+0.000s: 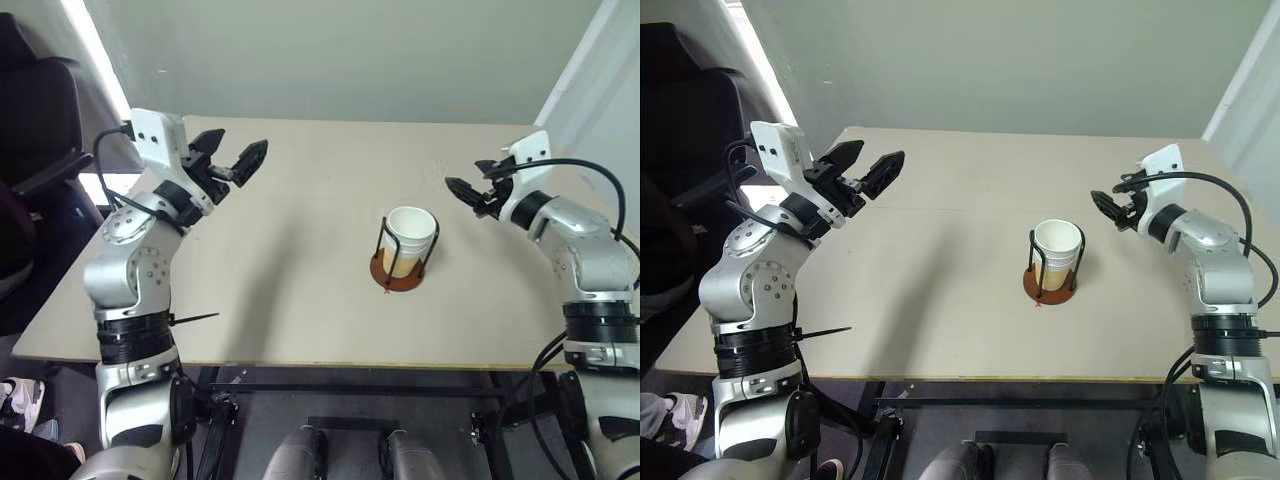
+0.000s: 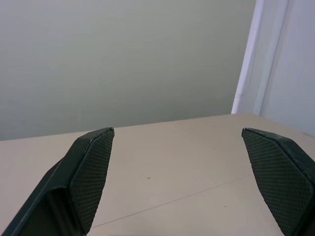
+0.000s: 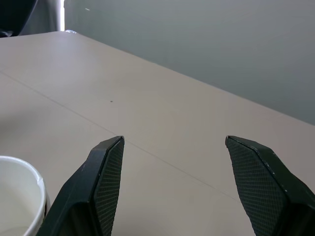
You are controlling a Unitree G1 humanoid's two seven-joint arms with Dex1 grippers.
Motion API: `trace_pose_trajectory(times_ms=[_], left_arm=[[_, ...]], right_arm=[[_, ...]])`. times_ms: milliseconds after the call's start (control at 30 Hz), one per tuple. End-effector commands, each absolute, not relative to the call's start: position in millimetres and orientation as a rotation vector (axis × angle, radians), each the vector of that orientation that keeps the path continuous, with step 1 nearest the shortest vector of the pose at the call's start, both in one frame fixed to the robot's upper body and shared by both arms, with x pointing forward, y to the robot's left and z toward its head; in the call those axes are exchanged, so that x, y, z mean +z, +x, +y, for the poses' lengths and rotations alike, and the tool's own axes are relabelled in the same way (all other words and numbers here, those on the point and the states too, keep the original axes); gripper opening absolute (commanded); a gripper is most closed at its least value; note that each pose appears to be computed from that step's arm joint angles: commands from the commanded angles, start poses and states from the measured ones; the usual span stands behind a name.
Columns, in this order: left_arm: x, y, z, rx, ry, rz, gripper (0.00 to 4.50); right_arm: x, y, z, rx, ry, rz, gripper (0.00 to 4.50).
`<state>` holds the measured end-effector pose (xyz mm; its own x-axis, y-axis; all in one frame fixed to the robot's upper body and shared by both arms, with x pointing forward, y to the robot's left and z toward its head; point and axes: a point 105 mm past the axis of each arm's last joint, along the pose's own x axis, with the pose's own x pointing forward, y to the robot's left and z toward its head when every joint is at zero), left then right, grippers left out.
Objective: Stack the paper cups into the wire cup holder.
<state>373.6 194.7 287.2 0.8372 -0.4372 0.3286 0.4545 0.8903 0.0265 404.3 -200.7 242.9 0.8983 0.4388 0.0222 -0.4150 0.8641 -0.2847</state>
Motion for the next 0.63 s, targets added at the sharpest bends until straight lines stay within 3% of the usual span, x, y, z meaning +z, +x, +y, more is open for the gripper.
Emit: trace_pose_trajectory(times_ms=[33,633], left_arm=[[298.8,364.3,198.2,-0.456,-0.029,-0.381,4.46],[296.2,358.5,197.6,-0.444,-0.022,-0.382,4.46]], right_arm=[[263.6,405.2,-203.2,0.435,-0.299,-0.152,3.35],[262.1,411.7,-197.5,0.470,-0.319,-0.143,3.35]])
